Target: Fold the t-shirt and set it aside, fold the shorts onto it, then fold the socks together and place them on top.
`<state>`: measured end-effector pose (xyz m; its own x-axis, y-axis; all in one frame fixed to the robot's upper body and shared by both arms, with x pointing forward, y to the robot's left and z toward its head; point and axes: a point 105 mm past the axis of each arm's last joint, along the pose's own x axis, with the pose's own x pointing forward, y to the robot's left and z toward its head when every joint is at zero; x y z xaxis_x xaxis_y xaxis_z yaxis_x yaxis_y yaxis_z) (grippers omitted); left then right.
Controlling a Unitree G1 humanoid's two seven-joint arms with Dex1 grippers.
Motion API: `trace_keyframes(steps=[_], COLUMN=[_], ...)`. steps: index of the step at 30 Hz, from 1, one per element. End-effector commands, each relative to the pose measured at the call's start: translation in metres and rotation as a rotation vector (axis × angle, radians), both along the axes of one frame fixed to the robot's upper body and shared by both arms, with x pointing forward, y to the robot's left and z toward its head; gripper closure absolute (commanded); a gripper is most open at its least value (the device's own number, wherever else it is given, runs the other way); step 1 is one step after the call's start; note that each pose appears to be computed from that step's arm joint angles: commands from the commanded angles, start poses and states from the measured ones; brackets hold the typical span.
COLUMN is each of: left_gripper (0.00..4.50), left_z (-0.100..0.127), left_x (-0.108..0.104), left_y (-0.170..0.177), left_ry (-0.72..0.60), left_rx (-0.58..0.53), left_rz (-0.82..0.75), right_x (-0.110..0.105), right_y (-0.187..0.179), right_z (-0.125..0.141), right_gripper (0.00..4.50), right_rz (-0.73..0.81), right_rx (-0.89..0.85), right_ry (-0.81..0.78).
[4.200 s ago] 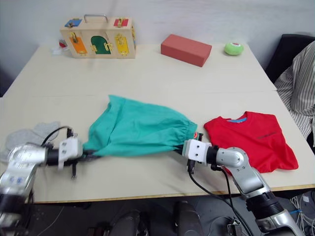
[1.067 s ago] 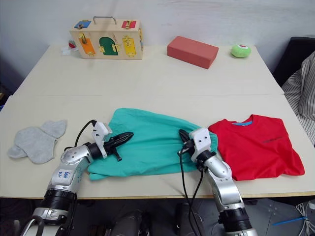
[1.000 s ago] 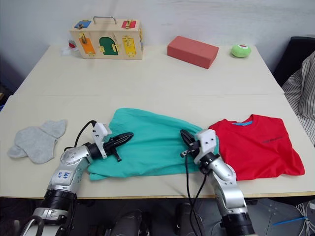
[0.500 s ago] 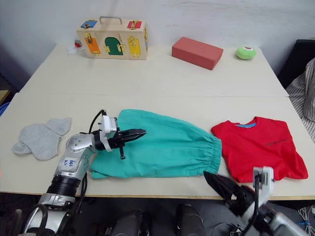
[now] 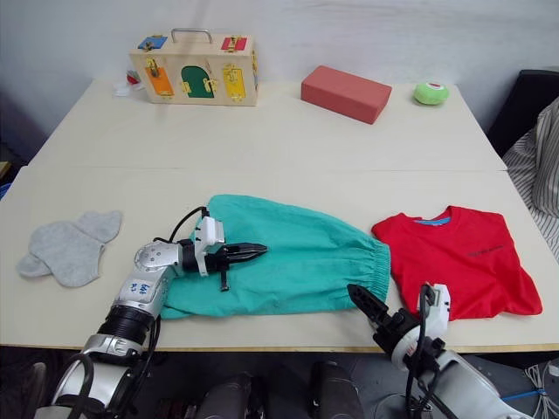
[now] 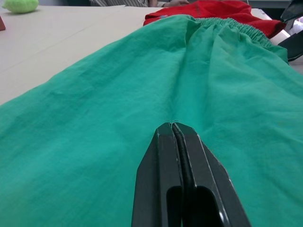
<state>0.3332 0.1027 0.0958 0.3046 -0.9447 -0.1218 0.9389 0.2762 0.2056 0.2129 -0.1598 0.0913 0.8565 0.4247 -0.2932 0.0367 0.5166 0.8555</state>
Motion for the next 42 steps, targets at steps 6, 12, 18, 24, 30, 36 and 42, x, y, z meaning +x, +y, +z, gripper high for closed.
trace_keyframes(steps=[6, 12, 18, 24, 30, 36, 42], left_gripper=[4.5, 4.5, 4.5, 4.5, 4.5, 4.5, 4.5], left_z=[-0.026, -0.023, 0.0, 0.014, 0.01, -0.011, -0.022], left_x=[-0.002, -0.001, 0.001, -0.005, -0.007, -0.001, -0.006], left_y=[0.011, 0.013, 0.011, 0.014, 0.016, 0.032, 0.051], left_ry=[0.077, 0.057, 0.014, 0.007, 0.028, 0.048, 0.094], left_rx=[-0.021, -0.026, -0.082, -0.094, -0.071, 0.045, 0.03], left_rz=[0.088, 0.106, 0.123, 0.162, 0.222, 0.356, 0.432], right_x=[0.051, 0.072, 0.079, 0.084, 0.097, 0.105, 0.116], right_y=[0.014, 0.008, 0.001, -0.02, -0.031, 0.037, 0.094], right_z=[-0.03, -0.018, 0.004, 0.039, 0.068, 0.097, 0.102], right_gripper=[0.63, 2.71, 4.46, 4.46, 4.46, 4.46, 4.46], right_rz=[-0.09, -0.204, -0.227, -0.196, -0.144, 0.191, 0.31], right_rx=[-0.034, -0.115, -0.24, -0.437, -0.592, -0.856, -0.835], right_ry=[-0.027, -0.142, -0.271, -0.421, -0.54, -0.742, -0.79])
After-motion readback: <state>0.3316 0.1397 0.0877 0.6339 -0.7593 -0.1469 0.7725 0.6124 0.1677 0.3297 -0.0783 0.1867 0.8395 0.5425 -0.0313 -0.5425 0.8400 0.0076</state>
